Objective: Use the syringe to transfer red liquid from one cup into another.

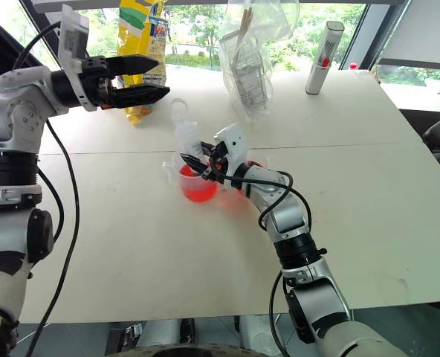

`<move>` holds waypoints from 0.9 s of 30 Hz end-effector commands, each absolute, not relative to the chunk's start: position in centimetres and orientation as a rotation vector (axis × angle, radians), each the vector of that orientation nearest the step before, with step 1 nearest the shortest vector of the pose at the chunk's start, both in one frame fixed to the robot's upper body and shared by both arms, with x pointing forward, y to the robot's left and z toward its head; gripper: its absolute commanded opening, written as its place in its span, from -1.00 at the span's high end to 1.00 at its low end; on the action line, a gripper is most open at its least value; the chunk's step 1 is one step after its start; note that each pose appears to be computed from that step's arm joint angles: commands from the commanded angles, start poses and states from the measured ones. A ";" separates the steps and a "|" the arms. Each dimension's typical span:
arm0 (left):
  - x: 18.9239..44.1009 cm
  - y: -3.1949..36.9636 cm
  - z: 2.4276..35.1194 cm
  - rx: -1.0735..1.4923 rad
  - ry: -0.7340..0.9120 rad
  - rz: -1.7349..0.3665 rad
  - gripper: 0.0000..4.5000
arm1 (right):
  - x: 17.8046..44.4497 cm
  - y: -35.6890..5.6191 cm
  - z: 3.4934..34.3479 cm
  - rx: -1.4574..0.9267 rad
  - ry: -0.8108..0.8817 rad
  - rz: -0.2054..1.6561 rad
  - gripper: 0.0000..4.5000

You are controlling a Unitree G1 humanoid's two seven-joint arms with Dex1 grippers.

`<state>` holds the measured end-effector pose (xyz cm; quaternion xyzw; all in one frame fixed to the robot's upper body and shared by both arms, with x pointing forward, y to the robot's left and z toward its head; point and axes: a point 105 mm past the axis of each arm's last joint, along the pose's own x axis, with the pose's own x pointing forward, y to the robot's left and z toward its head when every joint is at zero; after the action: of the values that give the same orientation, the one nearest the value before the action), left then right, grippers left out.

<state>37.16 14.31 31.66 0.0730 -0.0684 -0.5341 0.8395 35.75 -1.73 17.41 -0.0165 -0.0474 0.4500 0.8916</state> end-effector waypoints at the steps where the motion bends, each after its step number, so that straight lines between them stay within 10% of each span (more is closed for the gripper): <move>1: 37.5 15.2 32.4 0.165 -0.184 -1.086 -0.98 | 35.3 -2.3 22.7 0.017 -0.244 0.914 0.38; 13: 38.2 11.9 29.5 0.161 -0.141 -1.188 -0.98 | 33.7 -8.3 31.0 0.022 -0.408 0.700 0.38; 27: 37.4 6.1 33.0 0.165 -0.258 -1.387 -0.98 | 33.5 -10.9 22.8 -0.056 -0.228 0.565 0.38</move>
<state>37.82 6.56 31.26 0.0602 -0.0911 -0.6300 0.7689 33.97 -11.25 21.48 -0.0153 -0.0763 0.2765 0.9578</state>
